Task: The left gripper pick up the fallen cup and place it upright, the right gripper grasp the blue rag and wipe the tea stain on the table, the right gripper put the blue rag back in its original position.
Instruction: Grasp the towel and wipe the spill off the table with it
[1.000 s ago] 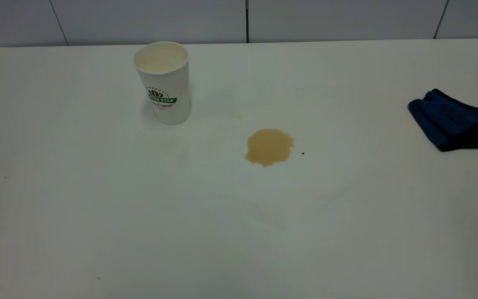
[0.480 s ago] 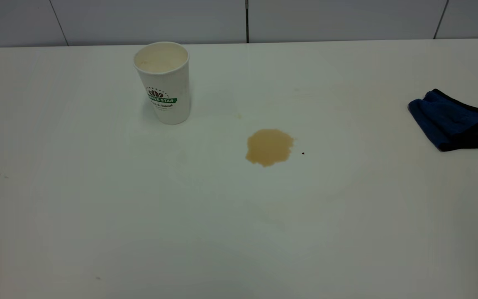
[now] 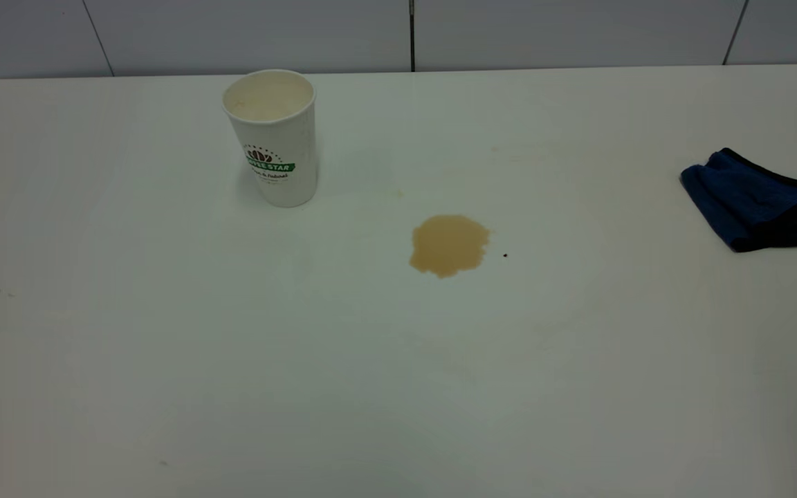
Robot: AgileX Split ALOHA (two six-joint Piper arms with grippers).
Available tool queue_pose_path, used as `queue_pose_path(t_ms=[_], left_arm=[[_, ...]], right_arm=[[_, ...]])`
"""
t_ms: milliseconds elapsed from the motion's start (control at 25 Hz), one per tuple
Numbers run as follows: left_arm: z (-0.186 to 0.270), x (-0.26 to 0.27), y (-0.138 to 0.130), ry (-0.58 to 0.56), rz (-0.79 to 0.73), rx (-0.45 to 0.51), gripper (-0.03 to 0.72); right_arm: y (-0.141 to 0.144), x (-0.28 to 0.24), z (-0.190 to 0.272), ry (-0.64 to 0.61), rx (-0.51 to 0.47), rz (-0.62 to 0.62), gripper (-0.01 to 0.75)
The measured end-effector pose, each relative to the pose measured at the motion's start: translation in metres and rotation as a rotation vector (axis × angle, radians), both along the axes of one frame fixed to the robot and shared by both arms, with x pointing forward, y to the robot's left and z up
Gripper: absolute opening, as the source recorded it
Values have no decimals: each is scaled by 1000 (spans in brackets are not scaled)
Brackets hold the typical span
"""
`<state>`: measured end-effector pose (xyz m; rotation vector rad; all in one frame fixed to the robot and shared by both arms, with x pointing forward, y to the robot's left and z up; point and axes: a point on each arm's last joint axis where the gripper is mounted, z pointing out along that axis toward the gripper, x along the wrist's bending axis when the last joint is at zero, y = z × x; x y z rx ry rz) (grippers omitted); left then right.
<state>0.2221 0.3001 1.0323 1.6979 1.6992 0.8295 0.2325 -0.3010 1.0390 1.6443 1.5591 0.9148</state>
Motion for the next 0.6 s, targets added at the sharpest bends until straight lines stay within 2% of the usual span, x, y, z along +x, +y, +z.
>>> queue_pose_path(t_ms=[600], left_arm=[[0, 0, 0, -2, 8, -9, 253]], right_arm=[[0, 0, 0, 0, 0, 0, 561]])
